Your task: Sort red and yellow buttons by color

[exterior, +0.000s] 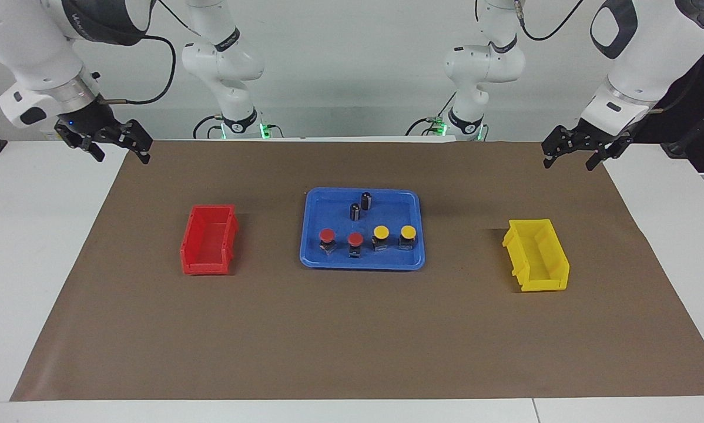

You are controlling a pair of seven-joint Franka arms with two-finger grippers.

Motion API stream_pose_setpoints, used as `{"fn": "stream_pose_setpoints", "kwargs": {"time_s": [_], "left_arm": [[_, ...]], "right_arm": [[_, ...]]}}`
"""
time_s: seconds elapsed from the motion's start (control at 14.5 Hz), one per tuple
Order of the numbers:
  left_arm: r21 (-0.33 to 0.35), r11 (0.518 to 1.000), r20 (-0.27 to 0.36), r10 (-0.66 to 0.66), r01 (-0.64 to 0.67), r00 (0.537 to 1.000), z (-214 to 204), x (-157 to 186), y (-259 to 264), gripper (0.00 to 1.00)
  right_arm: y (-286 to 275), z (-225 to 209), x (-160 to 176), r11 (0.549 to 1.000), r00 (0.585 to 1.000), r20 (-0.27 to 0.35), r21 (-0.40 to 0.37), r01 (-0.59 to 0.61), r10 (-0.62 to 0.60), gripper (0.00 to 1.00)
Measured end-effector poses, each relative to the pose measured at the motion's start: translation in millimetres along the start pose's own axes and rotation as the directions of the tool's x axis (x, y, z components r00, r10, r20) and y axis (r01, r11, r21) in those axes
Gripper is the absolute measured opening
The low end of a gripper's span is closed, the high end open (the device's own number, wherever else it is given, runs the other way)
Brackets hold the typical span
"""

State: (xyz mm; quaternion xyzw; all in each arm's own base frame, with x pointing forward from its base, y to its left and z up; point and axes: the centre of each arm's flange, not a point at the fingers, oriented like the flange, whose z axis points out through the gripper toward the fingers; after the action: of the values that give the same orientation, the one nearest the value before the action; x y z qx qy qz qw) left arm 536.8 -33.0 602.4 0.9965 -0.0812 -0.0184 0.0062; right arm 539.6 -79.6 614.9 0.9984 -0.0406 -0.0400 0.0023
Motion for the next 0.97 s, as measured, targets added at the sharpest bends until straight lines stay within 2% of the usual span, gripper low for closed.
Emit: {"fn": "stream_pose_setpoints", "kwargs": {"time_s": [0.69,0.97], "left_arm": [[0.000,1.000,0.000,0.000,0.000,1.000,0,0,0,1.00],[0.000,1.000,0.000,0.000,0.000,1.000,0,0,0,1.00]], "right_arm": [[-2,0,0,1.000,1.000,0.000,0.000,0.004,-0.004,1.00],[-20,-5,1,0.999,0.999,-0.011,-0.005,0.037,-0.037,1.00]]}}
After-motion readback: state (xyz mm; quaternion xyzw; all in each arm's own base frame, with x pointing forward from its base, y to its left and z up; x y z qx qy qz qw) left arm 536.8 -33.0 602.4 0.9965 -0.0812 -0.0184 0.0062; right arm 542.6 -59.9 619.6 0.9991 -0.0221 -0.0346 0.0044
